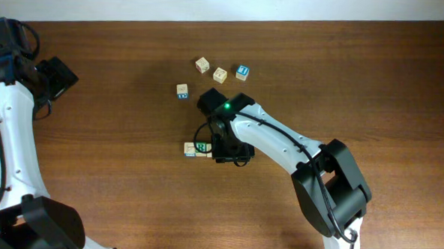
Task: Rotate 5 blocks
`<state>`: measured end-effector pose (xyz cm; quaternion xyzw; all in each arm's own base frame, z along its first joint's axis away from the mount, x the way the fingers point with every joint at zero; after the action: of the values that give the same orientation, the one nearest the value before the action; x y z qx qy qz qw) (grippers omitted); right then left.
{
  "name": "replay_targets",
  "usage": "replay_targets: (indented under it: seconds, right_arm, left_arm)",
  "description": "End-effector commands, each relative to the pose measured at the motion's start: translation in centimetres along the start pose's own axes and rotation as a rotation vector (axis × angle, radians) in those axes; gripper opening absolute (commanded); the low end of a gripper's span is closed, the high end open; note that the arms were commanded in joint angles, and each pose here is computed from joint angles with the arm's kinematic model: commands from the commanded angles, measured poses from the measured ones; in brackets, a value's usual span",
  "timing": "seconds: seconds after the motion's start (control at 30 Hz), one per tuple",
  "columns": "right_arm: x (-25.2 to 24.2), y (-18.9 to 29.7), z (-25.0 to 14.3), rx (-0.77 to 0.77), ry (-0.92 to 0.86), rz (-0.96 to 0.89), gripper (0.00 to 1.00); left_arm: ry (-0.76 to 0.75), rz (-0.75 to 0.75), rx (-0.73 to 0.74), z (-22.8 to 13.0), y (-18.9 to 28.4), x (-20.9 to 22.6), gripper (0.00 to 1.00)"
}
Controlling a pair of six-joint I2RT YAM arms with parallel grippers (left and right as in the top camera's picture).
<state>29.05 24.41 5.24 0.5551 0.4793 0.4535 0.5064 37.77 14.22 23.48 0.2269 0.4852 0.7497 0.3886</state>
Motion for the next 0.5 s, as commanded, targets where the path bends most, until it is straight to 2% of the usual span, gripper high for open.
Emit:
replay_targets:
  seconds: [0.0,0.47]
  right_arm:
    - [-0.37,-0.64,0.13,-0.007,-0.004,-0.031,0.40]
    - [-0.41,-1.56,0.07,0.011,-0.012,-0.043,0.40]
  left_arm:
    - [0.012,-0.014,-0.013,0.29,0.57,-0.13,0.99]
    - [0.010,-0.009,0.001,-0.03,0.57,-0.02,0.99]
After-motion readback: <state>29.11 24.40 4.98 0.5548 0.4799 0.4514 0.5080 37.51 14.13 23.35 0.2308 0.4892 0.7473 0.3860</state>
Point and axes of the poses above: each gripper's point midway between its finger pads, its own y axis back along the fingers, its own x axis along the line the jaws close on, z = x × y, the point moved 2 cm from there along y, back along the fingers, and after that the axes turned 10 degrees about -y, right-handed, at the moved point
